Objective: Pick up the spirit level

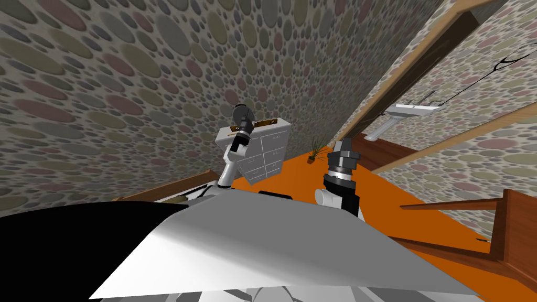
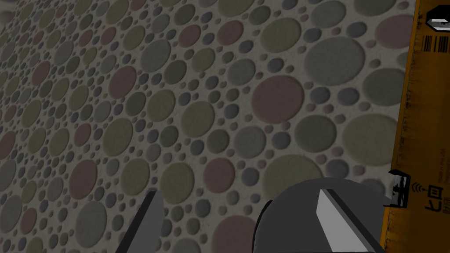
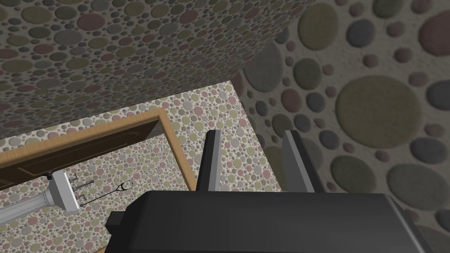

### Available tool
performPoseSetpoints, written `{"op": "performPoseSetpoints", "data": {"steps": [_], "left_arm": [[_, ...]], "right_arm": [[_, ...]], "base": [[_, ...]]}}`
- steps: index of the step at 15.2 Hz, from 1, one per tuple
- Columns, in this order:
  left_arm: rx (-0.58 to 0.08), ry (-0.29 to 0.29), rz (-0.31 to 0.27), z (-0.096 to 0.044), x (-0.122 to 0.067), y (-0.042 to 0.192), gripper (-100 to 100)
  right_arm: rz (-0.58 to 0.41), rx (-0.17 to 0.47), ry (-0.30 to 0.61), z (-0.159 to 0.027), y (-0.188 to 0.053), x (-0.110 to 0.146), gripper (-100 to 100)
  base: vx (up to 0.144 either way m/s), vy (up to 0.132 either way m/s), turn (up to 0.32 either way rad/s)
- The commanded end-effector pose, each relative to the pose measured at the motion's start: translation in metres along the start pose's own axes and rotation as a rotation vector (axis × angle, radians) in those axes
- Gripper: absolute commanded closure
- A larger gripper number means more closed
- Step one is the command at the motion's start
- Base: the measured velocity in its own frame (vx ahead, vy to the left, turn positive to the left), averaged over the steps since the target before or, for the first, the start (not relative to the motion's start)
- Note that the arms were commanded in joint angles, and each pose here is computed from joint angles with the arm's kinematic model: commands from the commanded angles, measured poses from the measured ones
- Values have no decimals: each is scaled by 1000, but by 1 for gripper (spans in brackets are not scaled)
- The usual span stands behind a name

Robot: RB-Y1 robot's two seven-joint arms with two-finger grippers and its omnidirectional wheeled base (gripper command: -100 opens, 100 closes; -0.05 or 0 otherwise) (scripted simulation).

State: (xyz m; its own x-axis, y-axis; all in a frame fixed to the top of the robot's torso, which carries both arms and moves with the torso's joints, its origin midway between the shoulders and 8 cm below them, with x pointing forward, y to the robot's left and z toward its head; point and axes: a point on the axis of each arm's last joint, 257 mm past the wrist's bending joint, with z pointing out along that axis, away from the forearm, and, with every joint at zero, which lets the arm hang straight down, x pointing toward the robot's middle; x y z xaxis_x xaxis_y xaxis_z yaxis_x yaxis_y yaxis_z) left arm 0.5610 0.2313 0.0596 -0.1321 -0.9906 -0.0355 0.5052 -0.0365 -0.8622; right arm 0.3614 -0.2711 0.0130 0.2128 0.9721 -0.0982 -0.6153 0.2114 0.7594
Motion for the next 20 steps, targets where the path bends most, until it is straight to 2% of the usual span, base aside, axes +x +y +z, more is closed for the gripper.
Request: {"op": "performPoseSetpoints", "data": {"steps": [1,2,4,5,7,8,9,11,12,13,14,16,17,20], "left_arm": [[-13,1,-2,12,1,1,-100],[-57,-10,-9,20,-7,14,-100],[-69,-9,-10,31,-4,12,-100],[-105,-20,-18,37,-12,24,-100],[-119,-18,-19,50,-9,21,-100],[-129,-20,-19,50,-9,23,-100],[-163,-32,-27,59,-17,32,-100],[-179,-32,-29,68,-14,31,-100],[-193,-35,-29,68,-15,34,-100],[-223,-46,-37,76,-22,40,-100],[-235,-48,-38,81,-22,42,-100],[-261,-52,-38,83,-21,45,-100],[-286,-63,-48,92,-28,48,-100],[-333,-72,-49,97,-28,55,-100]], "right_arm": [[0,0,0,0,0,0,0],[0,0,0,0,0,0,0],[0,0,0,0,0,0,0],[0,0,0,0,0,0,0],[0,0,0,0,0,0,0],[0,0,0,0,0,0,0],[0,0,0,0,0,0,0],[0,0,0,0,0,0,0],[0,0,0,0,0,0,0],[0,0,0,0,0,0,0],[0,0,0,0,0,0,0],[0,0,0,0,0,0,0],[0,0,0,0,0,0,0],[0,0,0,0,0,0,0]], "base": [[-8,-18,1],[-4,-28,13],[-12,-36,15],[-10,-37,19],[-7,-39,16],[-3,-20,-2],[-10,-26,13],[-10,-31,18],[-1,-19,3],[-3,-29,20],[-4,-39,23],[0,-26,4],[1,-30,20],[0,-32,13]]}}
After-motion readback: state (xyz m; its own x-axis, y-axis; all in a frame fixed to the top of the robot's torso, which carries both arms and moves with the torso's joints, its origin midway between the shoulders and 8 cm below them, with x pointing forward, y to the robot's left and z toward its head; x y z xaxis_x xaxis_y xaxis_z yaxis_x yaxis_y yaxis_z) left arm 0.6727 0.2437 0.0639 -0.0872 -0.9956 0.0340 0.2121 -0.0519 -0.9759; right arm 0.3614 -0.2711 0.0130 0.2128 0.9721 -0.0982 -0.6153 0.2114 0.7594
